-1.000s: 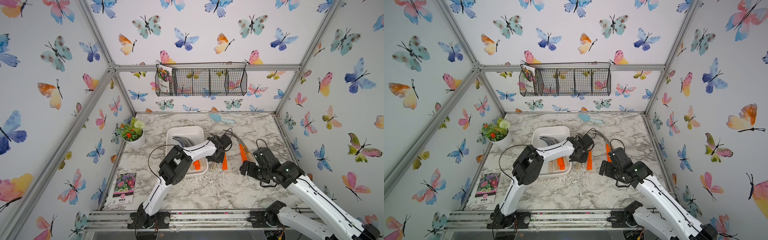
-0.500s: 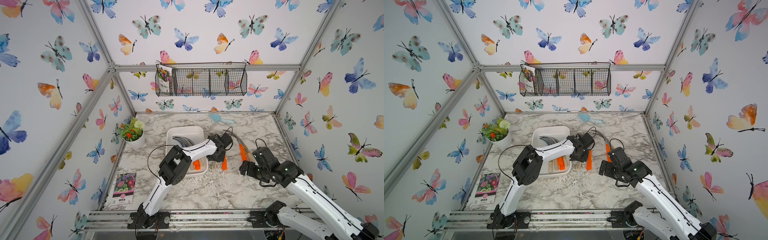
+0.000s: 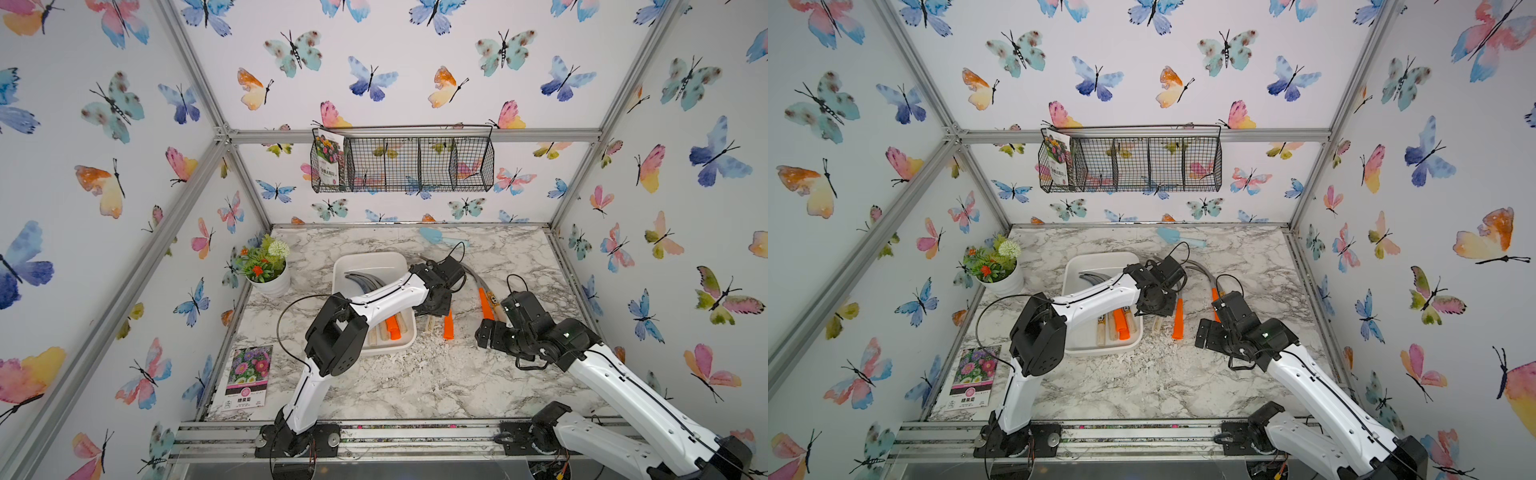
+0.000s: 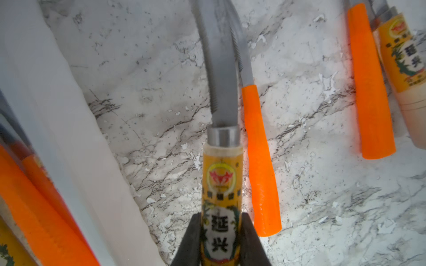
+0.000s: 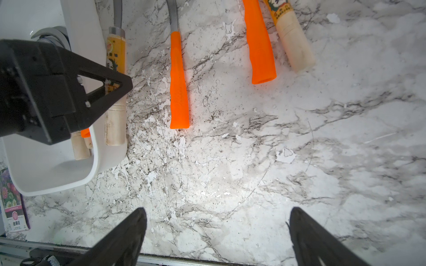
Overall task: Put small sickles into storage boxes
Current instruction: Pick up the sickle at the center of the board, then place the sickle in the storage box.
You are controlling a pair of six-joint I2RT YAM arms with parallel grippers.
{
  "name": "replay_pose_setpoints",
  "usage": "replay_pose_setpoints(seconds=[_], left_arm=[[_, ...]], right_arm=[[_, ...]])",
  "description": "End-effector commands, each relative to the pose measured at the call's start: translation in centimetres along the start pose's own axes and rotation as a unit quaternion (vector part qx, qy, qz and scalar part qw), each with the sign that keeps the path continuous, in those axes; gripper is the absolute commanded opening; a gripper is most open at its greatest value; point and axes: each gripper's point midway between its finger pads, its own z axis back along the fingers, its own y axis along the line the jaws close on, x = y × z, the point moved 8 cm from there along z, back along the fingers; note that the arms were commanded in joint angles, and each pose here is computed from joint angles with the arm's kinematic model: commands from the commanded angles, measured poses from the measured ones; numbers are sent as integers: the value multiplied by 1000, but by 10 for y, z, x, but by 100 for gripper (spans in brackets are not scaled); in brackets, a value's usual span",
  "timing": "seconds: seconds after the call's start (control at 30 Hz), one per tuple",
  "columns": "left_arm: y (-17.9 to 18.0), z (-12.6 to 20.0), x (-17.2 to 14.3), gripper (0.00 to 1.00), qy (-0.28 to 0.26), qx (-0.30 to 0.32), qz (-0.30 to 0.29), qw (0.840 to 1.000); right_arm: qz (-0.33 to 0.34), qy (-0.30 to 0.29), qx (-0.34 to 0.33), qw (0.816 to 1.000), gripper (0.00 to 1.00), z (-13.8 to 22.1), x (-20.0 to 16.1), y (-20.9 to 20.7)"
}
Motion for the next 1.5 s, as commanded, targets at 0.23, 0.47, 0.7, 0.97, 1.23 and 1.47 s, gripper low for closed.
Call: replay_pose_setpoints(seconds=[0.23, 0.47, 0.7, 0.97, 1.23, 1.47], left_arm=[[7, 57, 3, 8, -56, -11, 12, 998], [18, 70, -6, 8, -66, -3, 19, 998], [35, 79, -19, 8, -71, 18, 28, 997], [57, 88, -33, 8, -77, 29, 47, 996], [79, 91, -43, 8, -78, 41, 68, 994], [102, 90, -50, 8, -79, 49, 90, 992]], right_arm=[[15, -9, 28, 999, 98, 0, 11, 13], [26, -9, 58, 998, 98, -2, 17, 24], [40, -11, 99, 994, 98, -7, 25, 40], [59, -1, 132, 990, 98, -17, 36, 59], [71, 6, 155, 985, 98, -27, 44, 74], [88, 14, 161, 983, 98, -36, 48, 84]])
